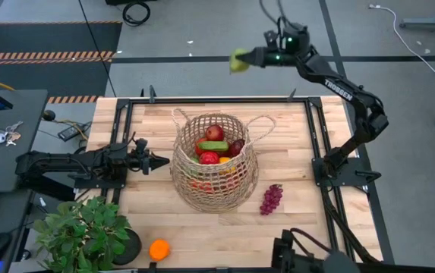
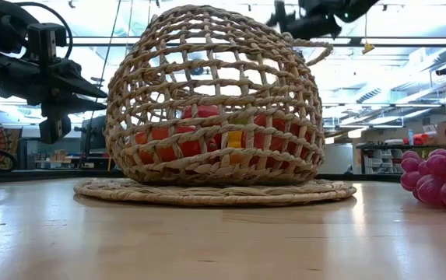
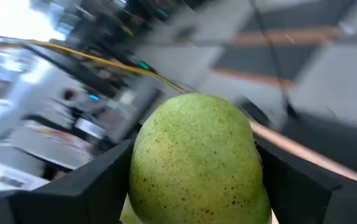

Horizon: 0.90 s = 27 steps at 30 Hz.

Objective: Build produce basket
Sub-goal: Put the green pear into the basket

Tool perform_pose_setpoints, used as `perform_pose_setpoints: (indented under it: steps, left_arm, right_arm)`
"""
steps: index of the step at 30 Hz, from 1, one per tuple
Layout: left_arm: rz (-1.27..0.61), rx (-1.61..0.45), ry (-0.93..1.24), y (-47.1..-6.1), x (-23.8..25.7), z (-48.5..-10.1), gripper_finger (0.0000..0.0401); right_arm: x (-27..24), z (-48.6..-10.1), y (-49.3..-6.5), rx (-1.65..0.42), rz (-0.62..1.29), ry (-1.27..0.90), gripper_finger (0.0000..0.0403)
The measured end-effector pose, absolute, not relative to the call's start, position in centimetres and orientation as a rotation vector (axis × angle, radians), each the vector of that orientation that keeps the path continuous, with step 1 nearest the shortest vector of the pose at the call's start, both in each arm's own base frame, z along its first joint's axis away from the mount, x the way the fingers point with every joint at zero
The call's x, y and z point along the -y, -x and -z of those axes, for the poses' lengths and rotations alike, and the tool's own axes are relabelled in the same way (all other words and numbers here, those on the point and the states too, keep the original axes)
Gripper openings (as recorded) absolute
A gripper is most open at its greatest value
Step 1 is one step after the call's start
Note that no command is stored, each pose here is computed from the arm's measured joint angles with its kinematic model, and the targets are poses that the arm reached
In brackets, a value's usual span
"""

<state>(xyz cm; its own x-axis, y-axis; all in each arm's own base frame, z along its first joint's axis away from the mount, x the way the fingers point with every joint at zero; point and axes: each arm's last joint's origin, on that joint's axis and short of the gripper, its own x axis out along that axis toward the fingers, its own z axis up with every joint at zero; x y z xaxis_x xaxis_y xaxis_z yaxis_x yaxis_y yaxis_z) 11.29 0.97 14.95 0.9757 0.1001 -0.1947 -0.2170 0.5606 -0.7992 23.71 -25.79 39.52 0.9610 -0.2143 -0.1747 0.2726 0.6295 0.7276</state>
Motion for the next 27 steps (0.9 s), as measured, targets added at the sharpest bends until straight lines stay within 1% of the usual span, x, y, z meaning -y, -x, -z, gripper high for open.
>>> perform_pose_setpoints:
  steps: [4, 9, 14, 19, 27]
  left_arm:
    - [-0.188, -0.132, 0.958, -11.3, -1.0, -14.9, 0.0085]
    - [-0.188, -0.133, 0.958, -11.3, -1.0, -14.9, 0.0088]
    - [-0.188, -0.133, 0.958, -11.3, -1.0, -14.9, 0.0091]
    - [-0.187, -0.132, 0.959, -11.3, -1.0, -15.0, 0.0091]
    - [-0.187, -0.132, 0.958, -11.3, -1.0, -15.0, 0.0088]
  right_arm:
    - [25.0, -42.7, -24.4, 0.069, 0.188, -0.768, 0.0318]
    - [23.7, -45.2, -25.1, 0.196, 0.082, -0.734, 0.0319]
    - [22.8, -46.5, -25.6, 0.285, 0.010, -0.743, 0.0319]
    - [22.1, -47.5, -25.8, 0.392, -0.004, -0.737, 0.0319]
    - [21.3, -48.1, -26.2, 0.492, -0.004, -0.766, 0.0319]
